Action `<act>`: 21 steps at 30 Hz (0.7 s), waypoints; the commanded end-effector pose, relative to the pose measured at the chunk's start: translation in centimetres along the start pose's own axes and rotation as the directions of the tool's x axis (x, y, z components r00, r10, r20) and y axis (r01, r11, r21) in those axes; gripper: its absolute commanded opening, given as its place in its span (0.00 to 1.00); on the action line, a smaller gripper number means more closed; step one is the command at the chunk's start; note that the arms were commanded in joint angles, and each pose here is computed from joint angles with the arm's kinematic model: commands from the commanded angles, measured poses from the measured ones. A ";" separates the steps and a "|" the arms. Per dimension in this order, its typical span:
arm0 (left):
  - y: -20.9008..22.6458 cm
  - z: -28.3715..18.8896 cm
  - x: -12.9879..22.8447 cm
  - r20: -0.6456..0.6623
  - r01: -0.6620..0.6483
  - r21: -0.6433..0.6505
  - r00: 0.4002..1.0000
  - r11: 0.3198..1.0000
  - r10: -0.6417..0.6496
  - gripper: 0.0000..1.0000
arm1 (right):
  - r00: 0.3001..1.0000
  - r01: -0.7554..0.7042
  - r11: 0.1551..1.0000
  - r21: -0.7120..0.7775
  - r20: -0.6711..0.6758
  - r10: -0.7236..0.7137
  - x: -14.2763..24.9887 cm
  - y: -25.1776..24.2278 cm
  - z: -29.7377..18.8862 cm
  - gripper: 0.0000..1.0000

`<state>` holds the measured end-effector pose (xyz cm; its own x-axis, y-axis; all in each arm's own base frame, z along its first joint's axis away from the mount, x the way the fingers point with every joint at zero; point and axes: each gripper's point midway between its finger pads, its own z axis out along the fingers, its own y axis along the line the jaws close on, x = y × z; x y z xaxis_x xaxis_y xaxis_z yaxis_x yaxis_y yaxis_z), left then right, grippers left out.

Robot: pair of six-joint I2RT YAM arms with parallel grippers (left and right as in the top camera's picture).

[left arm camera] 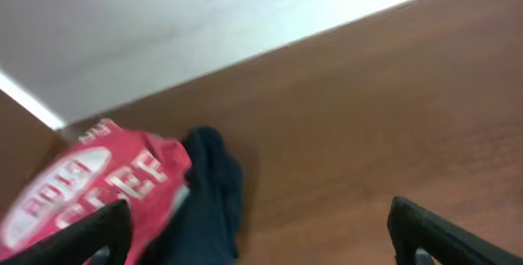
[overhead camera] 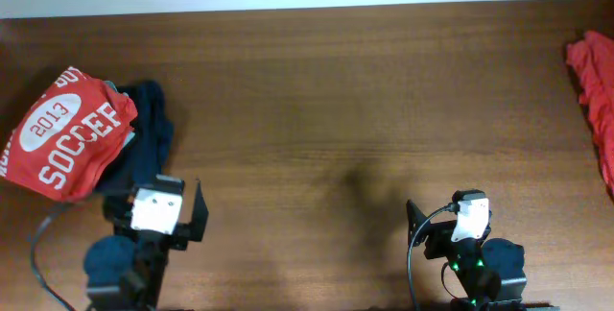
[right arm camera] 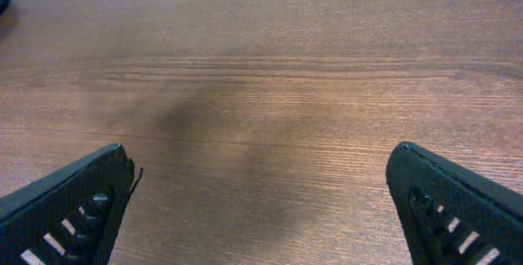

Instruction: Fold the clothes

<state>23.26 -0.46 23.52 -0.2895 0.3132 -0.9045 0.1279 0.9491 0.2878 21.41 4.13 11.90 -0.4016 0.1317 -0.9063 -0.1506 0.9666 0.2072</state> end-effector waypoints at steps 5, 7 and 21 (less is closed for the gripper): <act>-2.1 0.4 5.3 0.042 0.025 0.003 0.999 1.000 -0.025 0.99 | 1.000 -0.010 1.000 -0.001 0.000 0.010 0.1 -0.1 0.0 0.99; -2.4 0.6 6.2 0.044 0.025 0.003 0.999 1.000 -0.025 0.99 | 1.000 -0.010 1.000 -0.001 0.000 0.010 0.1 -0.1 0.0 0.99; -3.0 2.9 8.9 0.055 0.023 -0.013 0.998 1.000 -0.023 0.99 | 1.000 -0.010 1.000 -0.001 0.000 0.010 0.1 -0.1 0.0 0.99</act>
<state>23.01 -0.51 13.79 -0.2447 0.3007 -0.9218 0.1124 0.9531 0.2811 21.41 4.13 11.90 -0.4015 0.1313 -0.9064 -0.1507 0.9667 0.2069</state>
